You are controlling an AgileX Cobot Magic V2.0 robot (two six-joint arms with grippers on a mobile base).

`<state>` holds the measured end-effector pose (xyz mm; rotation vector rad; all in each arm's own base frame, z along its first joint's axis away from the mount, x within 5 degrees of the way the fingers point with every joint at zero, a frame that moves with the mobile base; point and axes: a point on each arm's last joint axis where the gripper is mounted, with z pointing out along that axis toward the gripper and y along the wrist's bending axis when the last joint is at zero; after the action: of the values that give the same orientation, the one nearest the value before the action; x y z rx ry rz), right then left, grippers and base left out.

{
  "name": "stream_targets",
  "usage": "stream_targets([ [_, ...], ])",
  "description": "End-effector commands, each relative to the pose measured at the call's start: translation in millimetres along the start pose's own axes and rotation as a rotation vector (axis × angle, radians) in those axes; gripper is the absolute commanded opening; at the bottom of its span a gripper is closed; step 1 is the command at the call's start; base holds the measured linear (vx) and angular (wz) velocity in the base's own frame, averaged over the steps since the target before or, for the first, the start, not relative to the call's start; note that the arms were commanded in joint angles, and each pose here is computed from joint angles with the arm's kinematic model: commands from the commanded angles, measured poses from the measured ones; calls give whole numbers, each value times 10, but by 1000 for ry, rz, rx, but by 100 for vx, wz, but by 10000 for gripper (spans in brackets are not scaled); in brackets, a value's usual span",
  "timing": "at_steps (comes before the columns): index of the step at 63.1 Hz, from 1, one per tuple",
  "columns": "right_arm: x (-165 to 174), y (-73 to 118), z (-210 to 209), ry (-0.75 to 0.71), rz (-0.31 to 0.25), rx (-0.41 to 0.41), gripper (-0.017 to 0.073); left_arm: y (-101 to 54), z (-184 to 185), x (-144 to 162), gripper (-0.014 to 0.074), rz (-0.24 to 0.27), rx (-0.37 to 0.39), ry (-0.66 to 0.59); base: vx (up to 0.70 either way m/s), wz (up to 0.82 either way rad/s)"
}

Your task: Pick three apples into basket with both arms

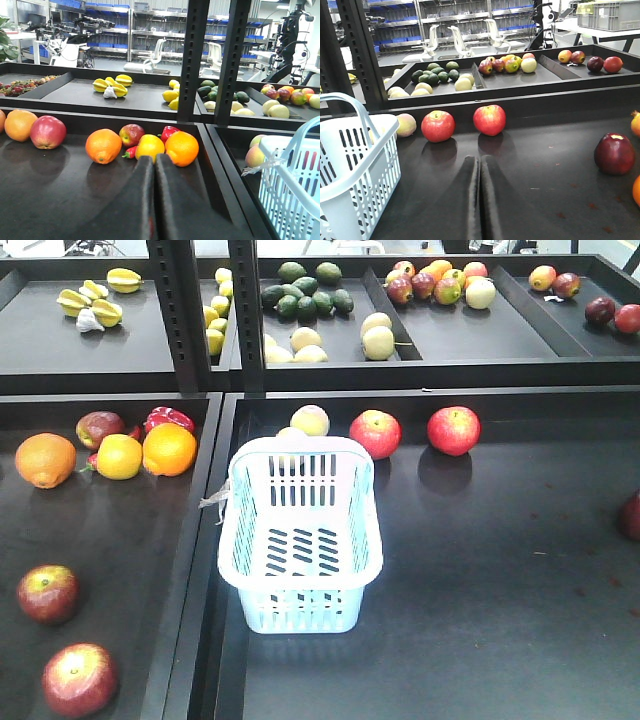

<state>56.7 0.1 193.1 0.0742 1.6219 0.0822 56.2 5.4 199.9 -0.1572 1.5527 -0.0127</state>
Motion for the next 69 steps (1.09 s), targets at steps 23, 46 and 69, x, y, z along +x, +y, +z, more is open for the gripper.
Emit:
stream_targets([
  [23, -24, 4, -2, -71, -14, -5, -1, -2, -3, 3, -6, -781, 35, -59, 0, 0],
  [46, -24, 4, -2, -71, -14, -5, -1, 54, -19, -112, -6, -1338, 64, -177, 0, 0],
  [69, -24, 4, -2, -71, -14, -5, -1, -111, -370, -1169, -8, -1261, 307, -357, 0, 0],
])
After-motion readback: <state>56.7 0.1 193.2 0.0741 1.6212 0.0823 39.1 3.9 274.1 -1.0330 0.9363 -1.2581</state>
